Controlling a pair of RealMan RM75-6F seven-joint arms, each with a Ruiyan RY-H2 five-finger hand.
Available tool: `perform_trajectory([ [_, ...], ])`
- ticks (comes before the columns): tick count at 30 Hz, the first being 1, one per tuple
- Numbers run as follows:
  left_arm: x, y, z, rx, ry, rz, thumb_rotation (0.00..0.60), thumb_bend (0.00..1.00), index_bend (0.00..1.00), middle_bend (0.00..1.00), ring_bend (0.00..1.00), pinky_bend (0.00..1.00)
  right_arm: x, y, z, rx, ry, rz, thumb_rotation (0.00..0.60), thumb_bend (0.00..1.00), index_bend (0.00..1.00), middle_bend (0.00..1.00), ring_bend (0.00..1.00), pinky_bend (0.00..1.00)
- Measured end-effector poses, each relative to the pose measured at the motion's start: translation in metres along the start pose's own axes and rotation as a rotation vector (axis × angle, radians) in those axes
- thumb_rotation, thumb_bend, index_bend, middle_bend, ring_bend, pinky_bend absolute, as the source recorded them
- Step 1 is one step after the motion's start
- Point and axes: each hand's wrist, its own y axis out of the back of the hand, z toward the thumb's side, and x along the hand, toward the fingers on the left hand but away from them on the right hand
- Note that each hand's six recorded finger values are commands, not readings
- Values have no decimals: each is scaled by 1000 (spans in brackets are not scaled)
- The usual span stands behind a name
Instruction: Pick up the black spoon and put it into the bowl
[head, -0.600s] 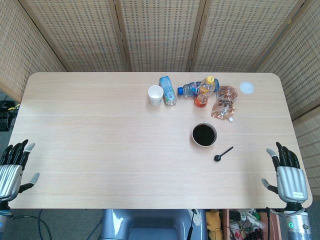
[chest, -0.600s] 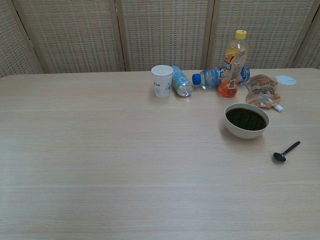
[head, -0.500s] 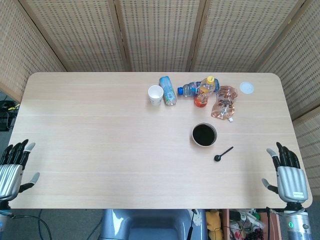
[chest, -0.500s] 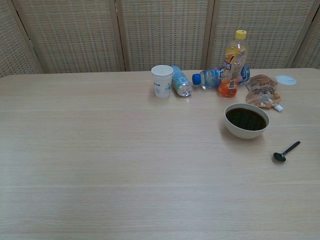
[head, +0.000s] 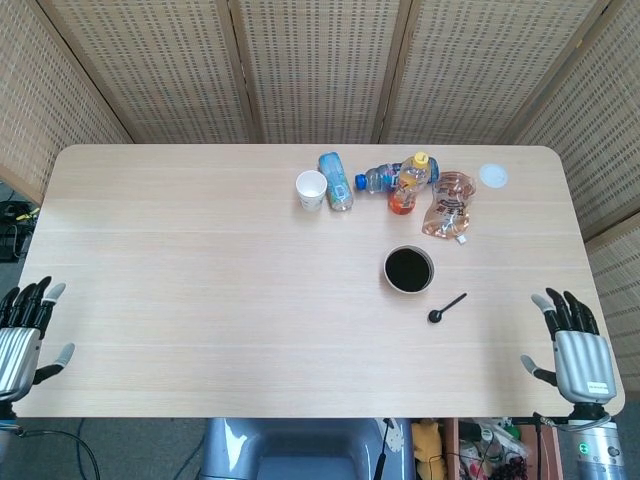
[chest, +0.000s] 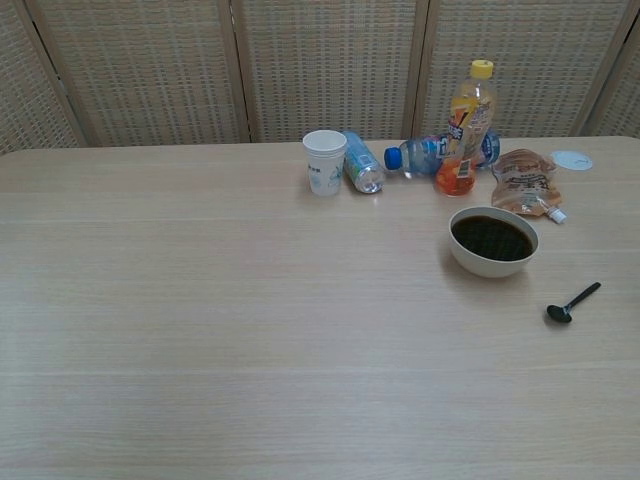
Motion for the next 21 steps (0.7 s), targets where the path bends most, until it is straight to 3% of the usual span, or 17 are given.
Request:
perform_trajectory([
  [2, 0, 1, -1, 3, 2, 3, 600, 324, 0, 0, 0, 0, -2, 0, 2, -4, 13, 7, 600, 170, 169, 385, 362, 489],
  [6, 1, 3, -2, 9, 4, 5, 600, 323, 0, 0, 0, 0, -8, -1, 7, -23, 43, 41, 600, 179, 169, 606, 627, 678],
  [10, 1, 4, -4, 13, 8, 6, 600, 323, 0, 0, 0, 0, -17, -7, 15, -57, 87, 109, 600, 304, 174, 765, 824, 829],
  [14, 2, 4, -5, 19, 13, 4, 600, 324, 0, 0, 0, 0, -27, -16, 25, -94, 139, 202, 600, 483, 183, 845, 911, 914],
  [21, 4, 5, -8, 26, 20, 3, 600, 323, 0, 0, 0, 0, -47, -35, 47, -128, 219, 385, 600, 644, 183, 896, 956, 960],
])
